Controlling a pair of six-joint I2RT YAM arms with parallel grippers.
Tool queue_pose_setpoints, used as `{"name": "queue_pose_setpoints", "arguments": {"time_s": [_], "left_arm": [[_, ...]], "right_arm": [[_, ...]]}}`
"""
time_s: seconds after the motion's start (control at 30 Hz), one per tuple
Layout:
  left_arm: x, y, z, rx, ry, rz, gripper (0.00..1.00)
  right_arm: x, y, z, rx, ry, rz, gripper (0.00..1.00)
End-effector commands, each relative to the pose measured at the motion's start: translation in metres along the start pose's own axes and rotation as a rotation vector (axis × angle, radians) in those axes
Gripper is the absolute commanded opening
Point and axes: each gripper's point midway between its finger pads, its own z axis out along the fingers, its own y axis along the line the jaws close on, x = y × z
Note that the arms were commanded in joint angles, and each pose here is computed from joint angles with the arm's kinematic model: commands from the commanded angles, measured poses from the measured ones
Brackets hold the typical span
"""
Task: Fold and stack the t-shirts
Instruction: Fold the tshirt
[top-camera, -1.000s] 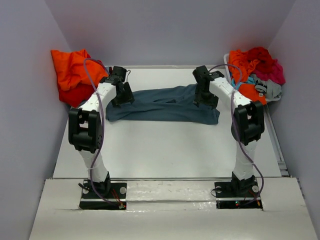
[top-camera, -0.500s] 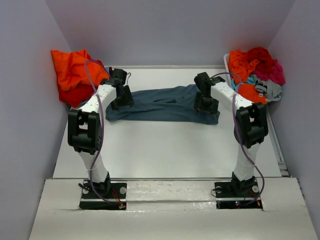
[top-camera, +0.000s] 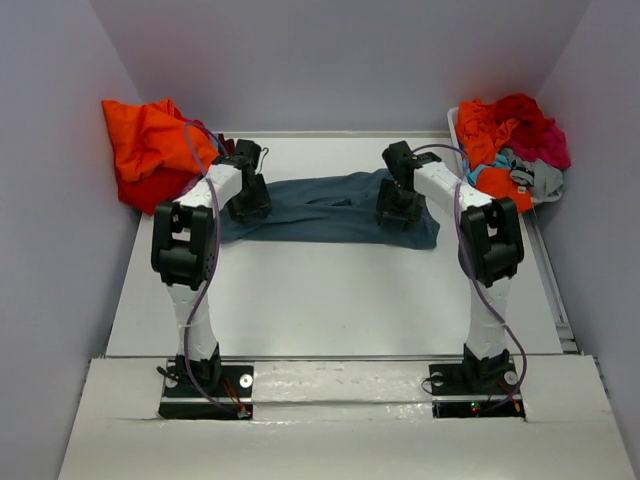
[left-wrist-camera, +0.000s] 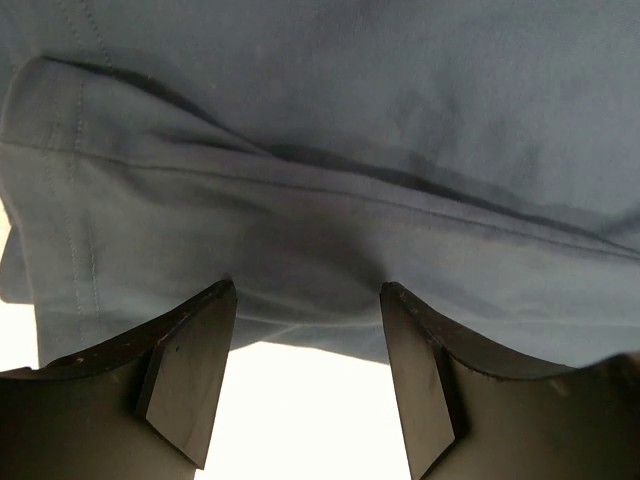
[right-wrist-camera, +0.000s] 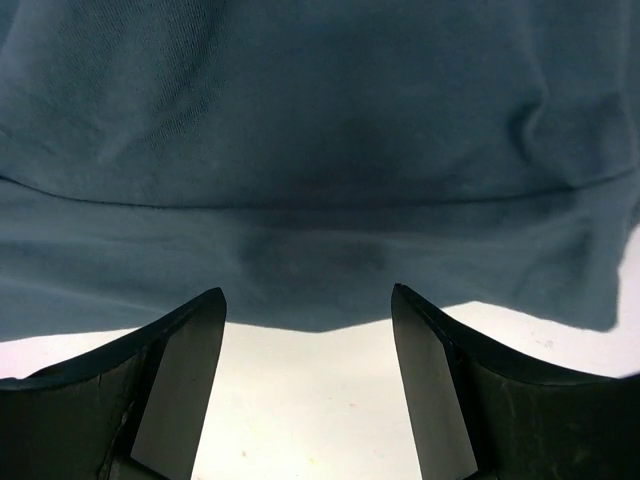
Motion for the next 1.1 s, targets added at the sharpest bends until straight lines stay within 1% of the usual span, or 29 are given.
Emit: {"name": "queue_pose_setpoints", "arguments": {"time_s": [0.0, 0.2, 0.33, 0.53, 0.63, 0.8, 1.07], "left_arm": [[-0.016, -0.006, -0.004, 0.005, -0.043, -0.001, 0.71], [-0.01, -0.006, 0.006, 0.002, -0.016, 0.012, 0.71], [0.004, -0.005, 0.019, 0.007, 0.031, 0.018, 0.7], [0.027, 0.001, 0.034, -0.012, 0.104, 0.026, 0.7], [0.03, 0.001, 0.035, -0.009, 0.113, 0.027, 0.7], [0.044, 0.002, 0.039, -0.001, 0.166, 0.04, 0.7], [0.06, 0.007, 0.031, -0.015, 0.191, 0.081, 0.7]], "right_arm": [[-0.014, 0.023, 0.002, -0.1, -0.025, -0.009, 0.73], [-0.008, 0.028, 0.013, -0.132, 0.002, -0.019, 0.73], [0.006, 0.031, 0.024, -0.155, 0.054, -0.021, 0.73], [0.02, 0.033, 0.03, -0.191, 0.093, -0.001, 0.73], [0.031, 0.034, 0.033, -0.209, 0.12, 0.011, 0.73], [0.044, 0.031, 0.037, -0.222, 0.15, 0.02, 0.73], [0.05, 0.024, 0.023, -0.221, 0.137, 0.041, 0.73]]}}
